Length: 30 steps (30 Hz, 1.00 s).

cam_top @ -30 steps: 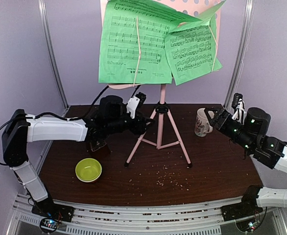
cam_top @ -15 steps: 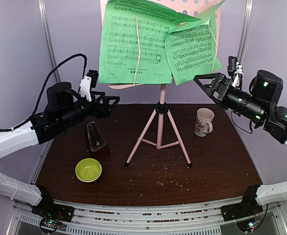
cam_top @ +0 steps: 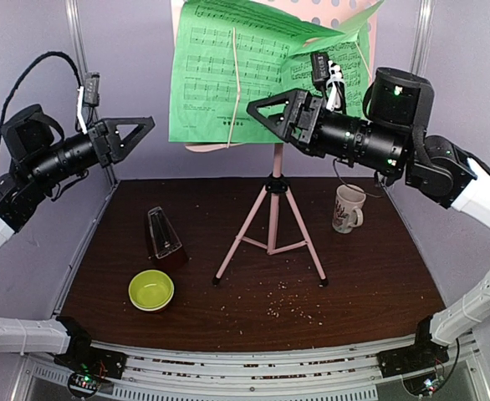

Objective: Pack up the instrument practice props

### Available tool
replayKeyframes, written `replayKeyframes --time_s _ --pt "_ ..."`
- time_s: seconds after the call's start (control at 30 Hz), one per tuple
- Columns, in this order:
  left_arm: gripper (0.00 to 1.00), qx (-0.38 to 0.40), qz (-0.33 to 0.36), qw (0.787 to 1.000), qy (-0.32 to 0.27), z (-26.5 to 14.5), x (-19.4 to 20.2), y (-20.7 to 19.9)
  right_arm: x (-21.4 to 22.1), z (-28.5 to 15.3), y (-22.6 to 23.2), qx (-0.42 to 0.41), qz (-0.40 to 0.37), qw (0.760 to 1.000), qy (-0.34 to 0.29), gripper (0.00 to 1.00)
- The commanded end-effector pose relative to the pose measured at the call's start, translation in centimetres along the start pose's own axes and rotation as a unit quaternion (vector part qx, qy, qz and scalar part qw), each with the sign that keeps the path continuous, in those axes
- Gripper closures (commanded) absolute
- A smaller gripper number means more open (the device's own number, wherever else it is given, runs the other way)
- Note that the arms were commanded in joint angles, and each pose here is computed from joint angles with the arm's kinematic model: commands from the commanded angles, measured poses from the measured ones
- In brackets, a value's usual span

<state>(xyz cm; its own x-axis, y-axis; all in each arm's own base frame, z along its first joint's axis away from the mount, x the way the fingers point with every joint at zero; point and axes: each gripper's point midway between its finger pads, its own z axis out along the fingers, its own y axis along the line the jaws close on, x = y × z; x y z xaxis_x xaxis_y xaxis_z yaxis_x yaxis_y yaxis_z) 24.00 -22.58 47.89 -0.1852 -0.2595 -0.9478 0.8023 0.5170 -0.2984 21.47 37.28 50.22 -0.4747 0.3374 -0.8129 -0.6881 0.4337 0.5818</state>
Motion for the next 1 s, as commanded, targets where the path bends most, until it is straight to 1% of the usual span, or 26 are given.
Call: replayKeyframes --time_s 0.0,0.1,0.33,0.5,0.77,0.97 --pt "0.45 0.125 -0.011 0.992 0.006 -0.3 -2.7 -5.2 -2.2 0.6 2.4 -0.036 0.009 0.999 -0.028 0.3" --pt "0.49 0.166 -0.008 0.986 0.021 0.1 -3.1 -6.4 -3.0 1.4 2.9 -0.039 0.011 0.998 -0.039 0.32" --pt "0.51 0.187 -0.007 0.981 0.049 0.8 -2.5 -7.0 -4.5 3.2 4.0 -0.051 0.01 0.997 -0.063 0.4" --pt "0.55 0.177 -0.002 0.982 0.064 1.5 -2.0 -6.9 -5.5 4.0 4.6 -0.053 0.007 0.996 -0.078 0.43" --pt "0.69 0.181 0.002 0.981 0.071 2.2 -1.7 -7.2 -6.5 4.7 4.8 -0.051 0.003 0.994 -0.099 0.49" --pt "0.69 0.177 0.001 0.981 0.08 2.8 -1.1 -7.0 -6.9 4.7 4.9 -0.051 0.001 0.993 -0.11 0.54"
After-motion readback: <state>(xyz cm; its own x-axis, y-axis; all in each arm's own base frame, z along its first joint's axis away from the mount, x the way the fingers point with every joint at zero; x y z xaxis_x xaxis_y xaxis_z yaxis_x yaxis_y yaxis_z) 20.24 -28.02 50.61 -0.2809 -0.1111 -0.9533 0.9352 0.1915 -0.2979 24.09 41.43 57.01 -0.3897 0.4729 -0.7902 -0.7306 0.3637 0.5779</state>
